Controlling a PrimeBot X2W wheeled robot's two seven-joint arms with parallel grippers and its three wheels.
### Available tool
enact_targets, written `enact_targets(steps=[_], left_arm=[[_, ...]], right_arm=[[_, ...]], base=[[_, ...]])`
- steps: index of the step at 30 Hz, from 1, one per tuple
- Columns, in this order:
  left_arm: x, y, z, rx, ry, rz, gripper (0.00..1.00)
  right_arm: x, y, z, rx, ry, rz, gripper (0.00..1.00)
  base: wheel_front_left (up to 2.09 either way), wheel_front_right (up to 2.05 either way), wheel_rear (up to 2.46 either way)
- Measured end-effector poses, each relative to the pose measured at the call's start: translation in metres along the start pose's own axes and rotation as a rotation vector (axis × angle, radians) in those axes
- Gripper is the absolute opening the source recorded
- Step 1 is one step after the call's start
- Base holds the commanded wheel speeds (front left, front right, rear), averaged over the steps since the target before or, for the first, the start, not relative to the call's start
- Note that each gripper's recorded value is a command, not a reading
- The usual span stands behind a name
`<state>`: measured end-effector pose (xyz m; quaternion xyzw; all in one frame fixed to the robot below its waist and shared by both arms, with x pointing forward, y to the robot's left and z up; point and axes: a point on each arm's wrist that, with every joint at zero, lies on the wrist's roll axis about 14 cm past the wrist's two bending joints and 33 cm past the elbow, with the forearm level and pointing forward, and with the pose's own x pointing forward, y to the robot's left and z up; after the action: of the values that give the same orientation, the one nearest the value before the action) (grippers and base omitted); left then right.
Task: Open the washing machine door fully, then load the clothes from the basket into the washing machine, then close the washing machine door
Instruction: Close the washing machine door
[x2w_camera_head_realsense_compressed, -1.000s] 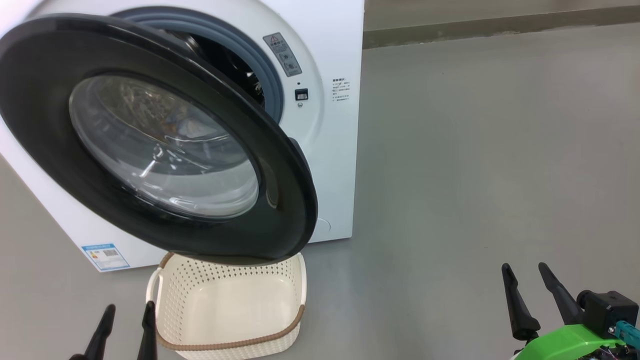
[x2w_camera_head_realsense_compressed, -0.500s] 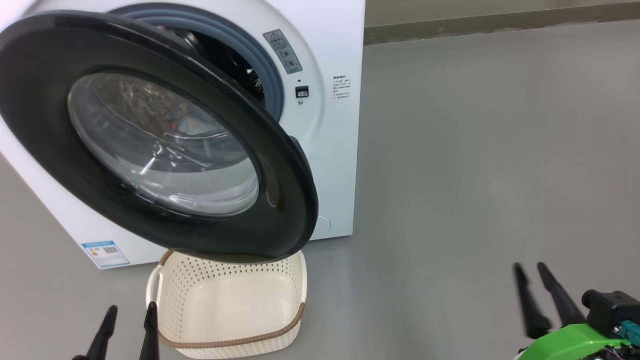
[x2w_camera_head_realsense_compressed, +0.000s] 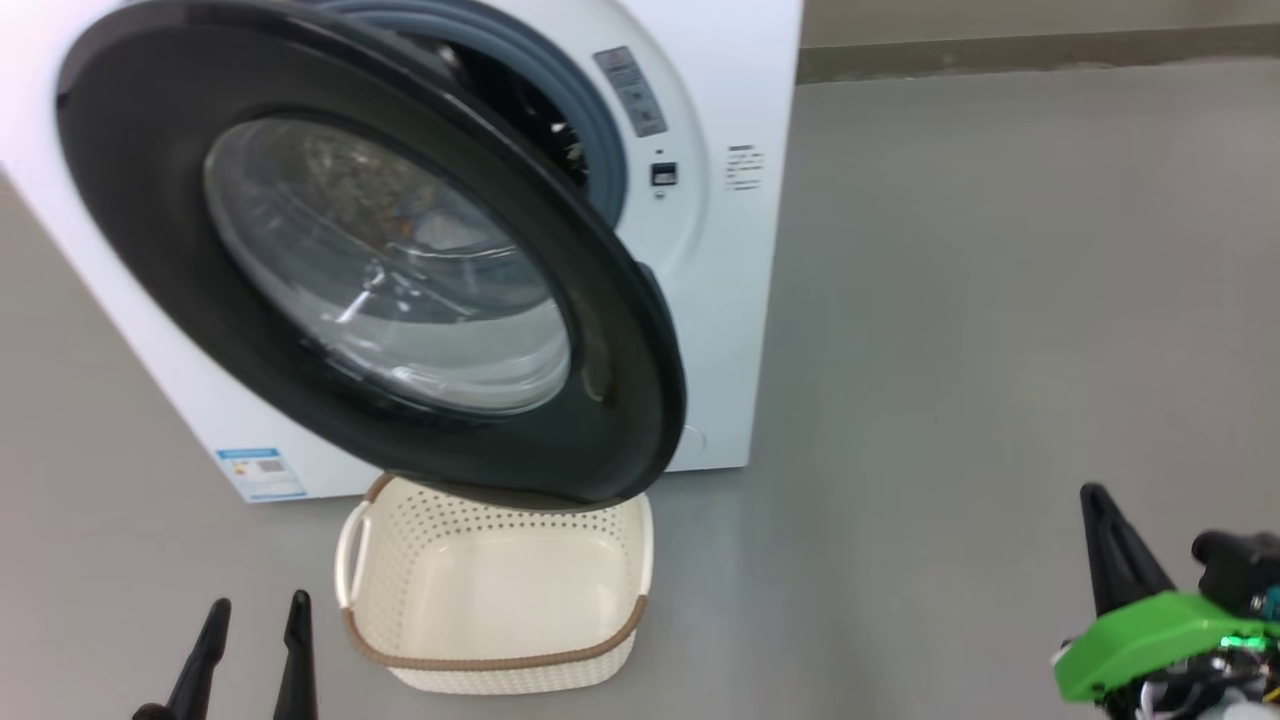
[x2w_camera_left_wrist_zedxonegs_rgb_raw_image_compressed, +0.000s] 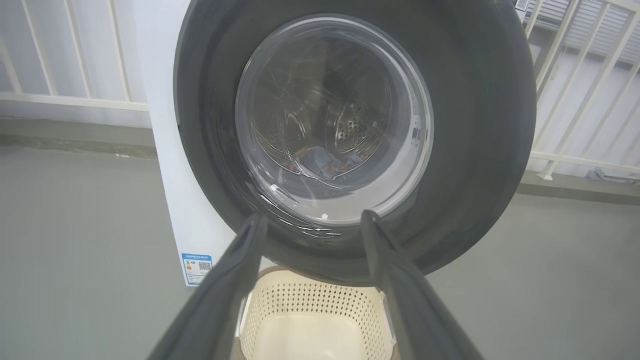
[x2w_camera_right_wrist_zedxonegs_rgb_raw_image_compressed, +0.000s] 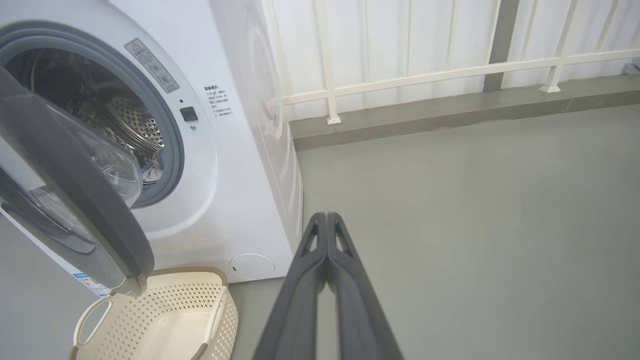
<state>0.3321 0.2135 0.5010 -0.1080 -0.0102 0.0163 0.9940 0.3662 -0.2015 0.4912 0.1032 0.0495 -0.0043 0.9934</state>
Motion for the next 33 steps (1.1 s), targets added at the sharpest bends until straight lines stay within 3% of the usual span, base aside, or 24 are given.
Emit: enact_targets(steps=[12, 26, 33], left_arm=[[-0.023, 0.022, 0.007, 0.001, -0.008, 0.078, 1.00], [-0.057, 0.044, 0.011, -0.014, -0.025, 0.168, 1.00], [-0.076, 0.059, 0.013, -0.017, -0.042, 0.225, 1.00]], right_arm=[[0.058, 0.036, 0.015, -0.032, -0.015, 0.107, 0.00], [0.097, 0.126, 0.006, -0.038, 0.017, 0.312, 0.00], [0.108, 0.171, 0.027, -0.041, -0.051, 0.410, 0.00]], base=[[0.00, 0.00, 0.00], [0.00, 0.00, 0.00], [0.00, 0.00, 0.00]])
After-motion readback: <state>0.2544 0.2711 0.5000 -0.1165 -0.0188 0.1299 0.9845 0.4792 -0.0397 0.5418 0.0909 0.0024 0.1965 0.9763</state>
